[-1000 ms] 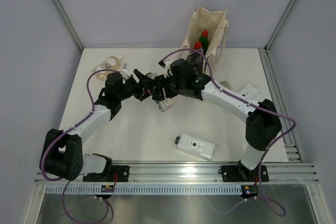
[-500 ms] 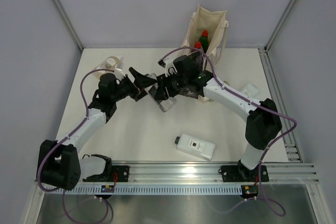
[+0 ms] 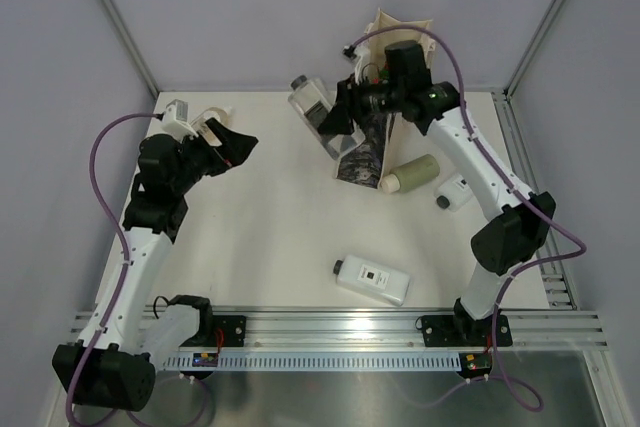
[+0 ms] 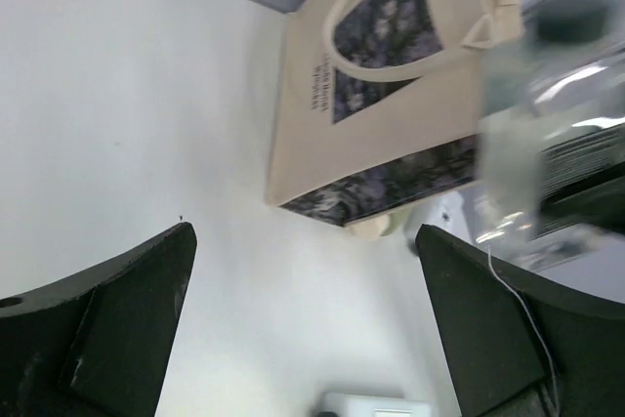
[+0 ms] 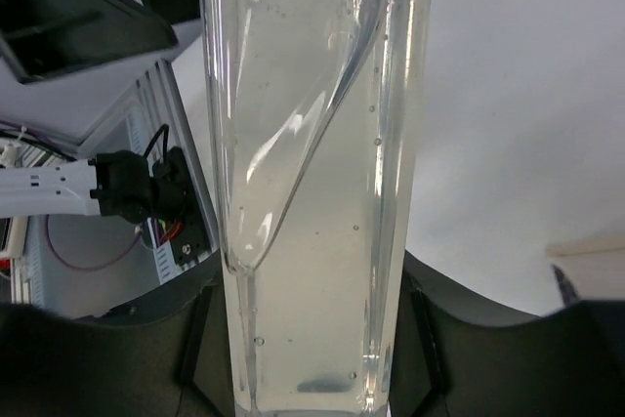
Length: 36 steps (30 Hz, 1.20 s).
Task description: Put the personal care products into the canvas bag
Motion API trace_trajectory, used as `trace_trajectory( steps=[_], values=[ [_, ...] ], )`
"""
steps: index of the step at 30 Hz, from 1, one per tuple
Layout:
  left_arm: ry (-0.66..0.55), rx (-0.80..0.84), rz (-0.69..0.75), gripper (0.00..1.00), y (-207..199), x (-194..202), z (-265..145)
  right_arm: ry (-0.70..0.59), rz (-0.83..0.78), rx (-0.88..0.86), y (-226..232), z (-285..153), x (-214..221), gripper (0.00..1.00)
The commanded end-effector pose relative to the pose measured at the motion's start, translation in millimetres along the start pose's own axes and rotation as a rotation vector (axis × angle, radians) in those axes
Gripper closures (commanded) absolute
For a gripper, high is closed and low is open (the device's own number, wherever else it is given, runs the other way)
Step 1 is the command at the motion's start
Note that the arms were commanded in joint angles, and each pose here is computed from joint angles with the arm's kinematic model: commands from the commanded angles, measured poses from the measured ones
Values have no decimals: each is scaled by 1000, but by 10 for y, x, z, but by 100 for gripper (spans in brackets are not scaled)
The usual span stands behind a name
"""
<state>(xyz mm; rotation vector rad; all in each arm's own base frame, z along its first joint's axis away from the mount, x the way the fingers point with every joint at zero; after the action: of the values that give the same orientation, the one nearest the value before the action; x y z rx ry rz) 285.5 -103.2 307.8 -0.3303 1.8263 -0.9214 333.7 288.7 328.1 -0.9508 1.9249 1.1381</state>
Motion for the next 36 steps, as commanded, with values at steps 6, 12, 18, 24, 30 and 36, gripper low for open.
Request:
trace_trajectory(
  steps=[6,12,18,24,30,36],
  values=[
    [-46,-205,134,1,365,-106,-211,-428,-161,234,-165,-1015,-1379,100],
    [-57,-239,132,1,473,-142,-236,-624,-43,676,-1010,-1410,-1664,100],
    [-74,-312,134,1,624,-179,-228,-682,78,859,-1669,-1322,-1582,100],
    [-96,-390,247,1,801,-313,-126,-617,185,710,-1902,-890,-1375,100],
    [-39,-431,430,1,1042,-361,74,-545,253,622,-1980,-644,-1122,63],
    [-64,-560,525,1,1476,-473,262,-480,195,550,-1923,-556,-1032,21]
  ],
)
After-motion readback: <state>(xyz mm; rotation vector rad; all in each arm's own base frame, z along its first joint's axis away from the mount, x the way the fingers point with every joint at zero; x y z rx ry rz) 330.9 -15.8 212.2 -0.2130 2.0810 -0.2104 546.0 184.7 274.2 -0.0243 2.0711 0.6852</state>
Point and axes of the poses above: each gripper's point midway between its finger pads, its own z axis out along the fingers, its own y axis along the line the jaws close on, x = y × z, the point moved 4 cm from there along -z, back along the fingers, and after that the axes turned 5 degrees about -z, right-handed, at the moved point
